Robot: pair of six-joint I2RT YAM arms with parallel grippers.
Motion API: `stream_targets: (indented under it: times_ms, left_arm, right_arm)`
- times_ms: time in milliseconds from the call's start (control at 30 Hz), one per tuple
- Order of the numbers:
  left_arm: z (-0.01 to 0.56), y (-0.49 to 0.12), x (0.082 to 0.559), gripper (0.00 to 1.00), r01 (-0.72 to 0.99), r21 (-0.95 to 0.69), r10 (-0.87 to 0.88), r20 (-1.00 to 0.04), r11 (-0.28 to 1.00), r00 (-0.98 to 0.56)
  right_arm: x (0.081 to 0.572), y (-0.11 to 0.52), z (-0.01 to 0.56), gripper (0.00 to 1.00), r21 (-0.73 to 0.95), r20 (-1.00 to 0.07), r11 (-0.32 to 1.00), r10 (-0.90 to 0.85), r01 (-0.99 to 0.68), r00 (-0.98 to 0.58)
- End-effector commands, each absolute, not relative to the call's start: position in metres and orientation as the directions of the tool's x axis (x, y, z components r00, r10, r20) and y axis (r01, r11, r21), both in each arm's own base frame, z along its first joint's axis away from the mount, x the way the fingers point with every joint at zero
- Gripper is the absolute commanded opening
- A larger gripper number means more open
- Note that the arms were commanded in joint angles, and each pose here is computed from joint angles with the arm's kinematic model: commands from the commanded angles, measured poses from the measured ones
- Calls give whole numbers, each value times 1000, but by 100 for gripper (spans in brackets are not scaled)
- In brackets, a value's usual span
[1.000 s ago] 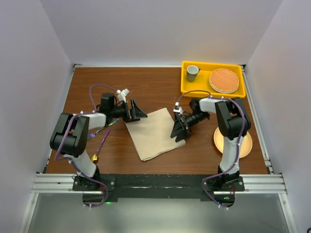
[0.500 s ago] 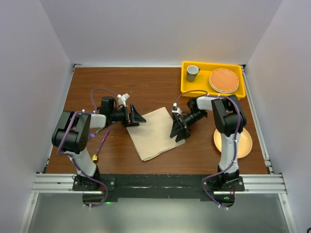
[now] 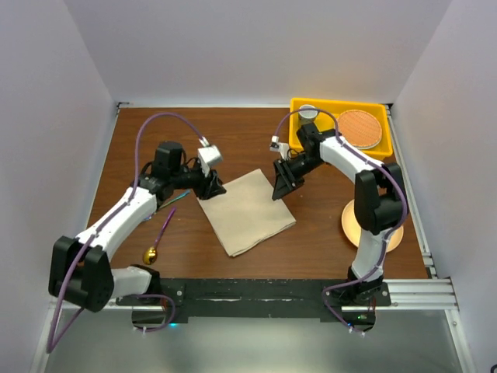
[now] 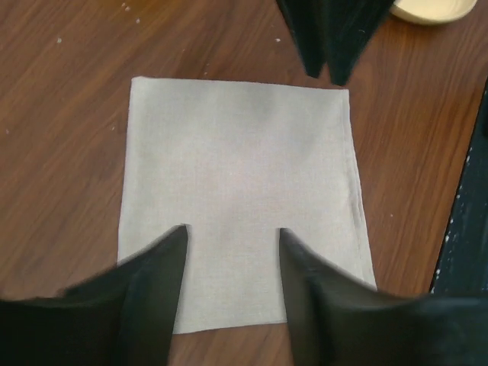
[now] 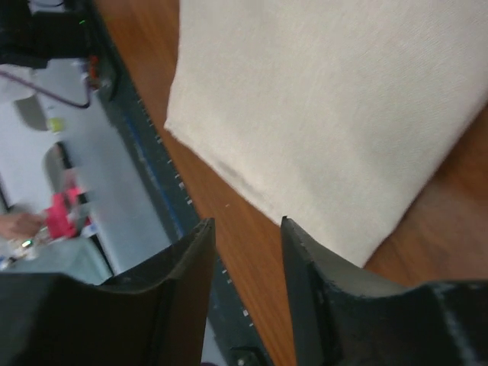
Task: Fold the napkin into a case and place the utensils inside
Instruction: Smooth out the square-folded napkin at the center of the board, then move to the center of the board.
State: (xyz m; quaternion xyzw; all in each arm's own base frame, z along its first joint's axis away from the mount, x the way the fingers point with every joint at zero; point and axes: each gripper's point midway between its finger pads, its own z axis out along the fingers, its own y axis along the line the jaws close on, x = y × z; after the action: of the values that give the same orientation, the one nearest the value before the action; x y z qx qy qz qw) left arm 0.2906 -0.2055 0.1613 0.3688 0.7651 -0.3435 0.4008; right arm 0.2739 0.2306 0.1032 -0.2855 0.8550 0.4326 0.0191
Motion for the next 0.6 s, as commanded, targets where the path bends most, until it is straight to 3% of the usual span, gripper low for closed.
stream_targets:
  times_ms: [0,133,300,433,567]
  left_arm:
    - [132,-190,283,28,935,132,598,-795,329,-99]
    - [100,-195,289,17,935,112,681,-715,336,-159]
    - [64,-193,276,10,931,83,734,-642,355,-222]
    - [34,-189,239,0,945,33,786,-565,325,-250]
    - [16,-186,204,0,965,9,832,-509,262,-221]
  right_arm:
    - [305,242,89,39,564,-350,604,-442,-563,-826]
    - [313,245,64,30,498,-326,665,-451,-557,-831]
    - [315,250,38,30,429,-318,694,-483,-579,-815]
    - [318,260,21,31,421,-313,696,-491,-582,-813]
    - [312,273,16,34,419,-319,661,-535,-622,-783]
